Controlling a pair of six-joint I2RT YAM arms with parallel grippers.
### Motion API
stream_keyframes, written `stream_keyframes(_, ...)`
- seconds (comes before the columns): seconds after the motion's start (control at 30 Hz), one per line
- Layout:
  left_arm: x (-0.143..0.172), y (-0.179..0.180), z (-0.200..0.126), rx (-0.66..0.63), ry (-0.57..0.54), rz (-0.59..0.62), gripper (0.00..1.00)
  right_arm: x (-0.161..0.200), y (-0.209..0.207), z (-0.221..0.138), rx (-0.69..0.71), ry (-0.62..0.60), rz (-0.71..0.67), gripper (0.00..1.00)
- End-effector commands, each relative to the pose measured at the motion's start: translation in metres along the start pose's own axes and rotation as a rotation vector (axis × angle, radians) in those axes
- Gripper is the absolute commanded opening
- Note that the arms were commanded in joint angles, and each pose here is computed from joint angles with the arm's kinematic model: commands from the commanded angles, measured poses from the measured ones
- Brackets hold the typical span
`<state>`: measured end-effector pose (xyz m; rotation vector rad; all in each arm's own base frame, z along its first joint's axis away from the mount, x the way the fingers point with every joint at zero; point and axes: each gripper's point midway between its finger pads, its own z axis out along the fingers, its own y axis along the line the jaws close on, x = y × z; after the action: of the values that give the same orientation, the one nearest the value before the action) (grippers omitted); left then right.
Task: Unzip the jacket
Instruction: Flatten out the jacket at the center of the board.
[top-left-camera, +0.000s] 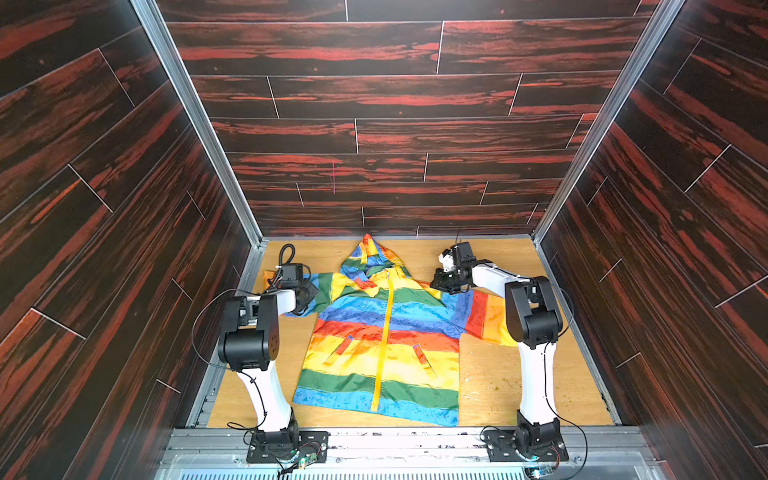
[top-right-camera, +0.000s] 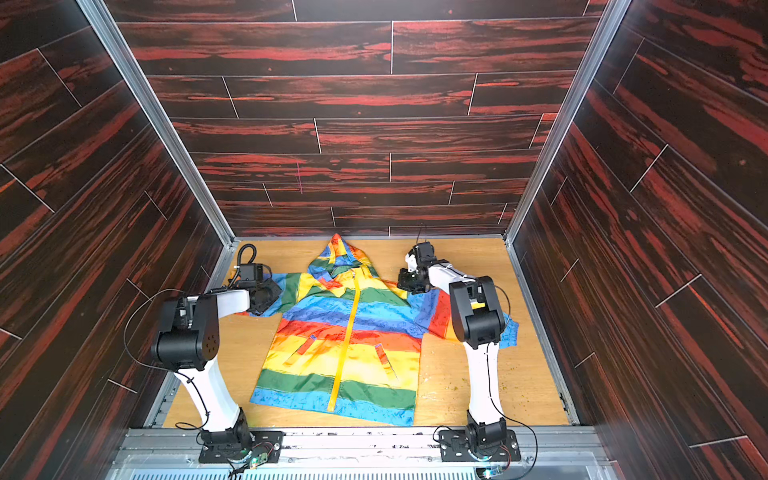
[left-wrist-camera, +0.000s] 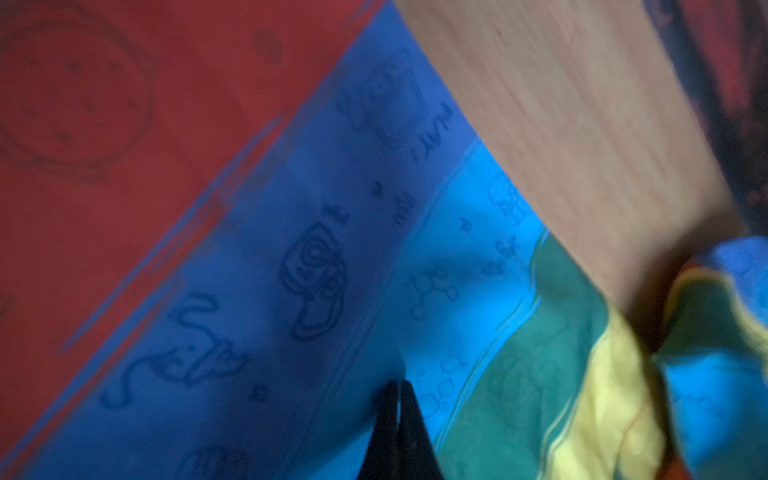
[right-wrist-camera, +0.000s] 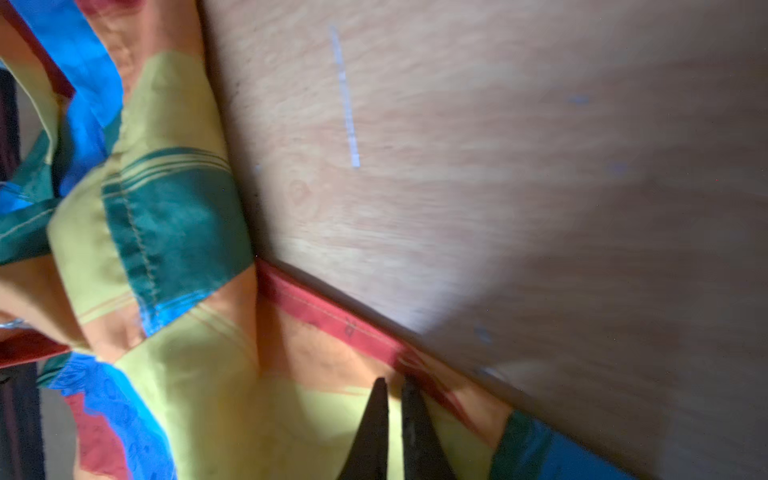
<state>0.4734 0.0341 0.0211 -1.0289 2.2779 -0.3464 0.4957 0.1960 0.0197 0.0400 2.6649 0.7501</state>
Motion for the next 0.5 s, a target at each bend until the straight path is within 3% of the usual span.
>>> stream_keyframes(0.0, 0.009, 0.025, 0.001, -0.1, 0.04, -0.084, 0.0, 0.015, -0.055, -0.013, 0.052, 0.026, 0.17, 0.1)
stream_keyframes(0.13, 0.015, 0.044, -0.002, -0.18, 0.094, -0.109, 0.0, 0.008, -0.082, -0.035, 0.055, -0.02, 0.224, 0.08)
stream_keyframes(0.23, 0.011, 0.059, -0.011, -0.217, 0.071, -0.128, 0.0, 0.004, -0.094, -0.048, 0.029, -0.052, 0.248, 0.07)
stream_keyframes(0.47, 0.008, 0.1, -0.046, -0.289, -0.04, -0.184, 0.0, -0.005, -0.066, -0.062, -0.084, -0.076, 0.146, 0.13)
